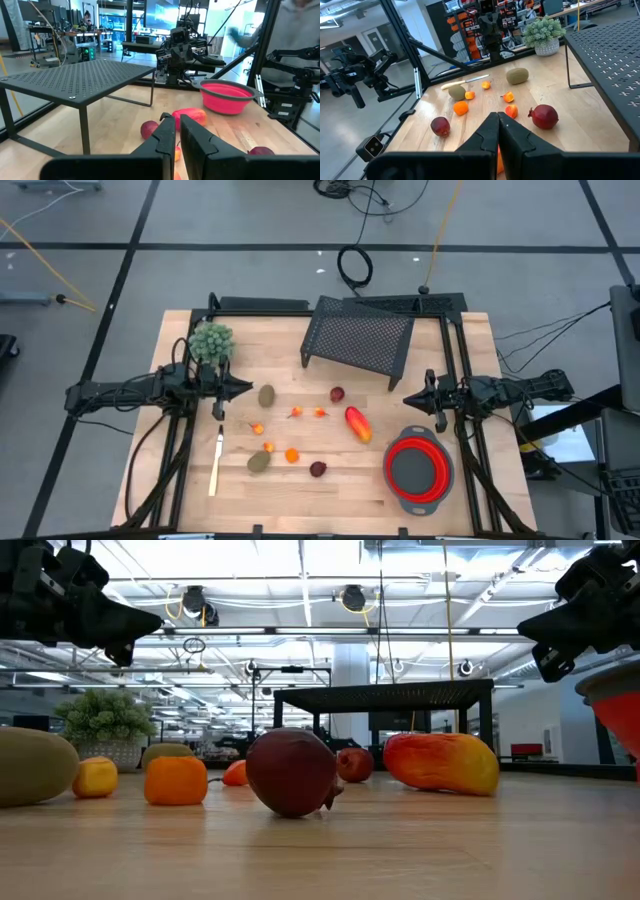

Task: Pick & Place Fruit

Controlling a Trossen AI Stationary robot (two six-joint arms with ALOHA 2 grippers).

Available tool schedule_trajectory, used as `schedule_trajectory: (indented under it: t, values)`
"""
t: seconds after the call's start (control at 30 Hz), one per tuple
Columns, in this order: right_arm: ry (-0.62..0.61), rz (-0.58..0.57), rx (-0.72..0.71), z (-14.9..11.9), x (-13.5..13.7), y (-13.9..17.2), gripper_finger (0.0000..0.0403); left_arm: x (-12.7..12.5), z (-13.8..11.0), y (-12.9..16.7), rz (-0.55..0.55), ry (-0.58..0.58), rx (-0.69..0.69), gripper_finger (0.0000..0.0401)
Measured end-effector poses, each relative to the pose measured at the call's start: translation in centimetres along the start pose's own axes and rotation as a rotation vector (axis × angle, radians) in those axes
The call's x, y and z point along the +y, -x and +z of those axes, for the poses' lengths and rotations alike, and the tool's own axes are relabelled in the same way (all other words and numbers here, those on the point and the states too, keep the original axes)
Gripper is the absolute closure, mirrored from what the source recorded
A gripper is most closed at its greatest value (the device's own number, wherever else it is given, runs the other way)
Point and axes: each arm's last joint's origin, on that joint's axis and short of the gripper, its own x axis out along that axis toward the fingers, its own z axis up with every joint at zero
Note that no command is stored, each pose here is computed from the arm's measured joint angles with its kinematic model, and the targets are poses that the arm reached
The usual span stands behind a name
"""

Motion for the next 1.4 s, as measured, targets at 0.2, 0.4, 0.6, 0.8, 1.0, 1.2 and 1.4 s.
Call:
schedule_trajectory:
  t: [0.2, 0.4, 0.6, 0.8, 1.0, 1.2, 1.4]
  values:
    - [0.000, 0.000, 0.001, -0.01, 0.00, -0.01, 0.0403, 0.00, 0.00, 0.00, 0.000, 0.000, 0.000, 0.0375]
    - [0.000, 0.000, 0.000, 0.00, 0.00, 0.00, 0.0403, 0.00, 0.00, 0.00, 0.000, 0.000, 0.000, 0.0375]
    - [0.000, 0.000, 0.000, 0.00, 0.00, 0.00, 0.0403, 0.00, 0.00, 0.00, 0.000, 0.000, 0.000, 0.0375]
    - [0.000, 0.000, 0.000, 0.00, 0.00, 0.00, 0.0403, 0.00, 0.00, 0.00, 0.000, 0.000, 0.000, 0.0375]
    - [-0.004, 0.007, -0.023, 0.21, 0.07, -0.01, 0.0403, 0.00, 0.00, 0.00, 0.000, 0.000, 0.000, 0.0375]
    - [-0.008, 0.017, -0.049, 0.40, 0.15, -0.02, 0.0403, 0.00, 0.00, 0.00, 0.000, 0.000, 0.000, 0.0375]
    - [-0.020, 0.017, -0.049, 0.40, 0.14, -0.02, 0.0403, 0.00, 0.00, 0.00, 0.000, 0.000, 0.000, 0.0375]
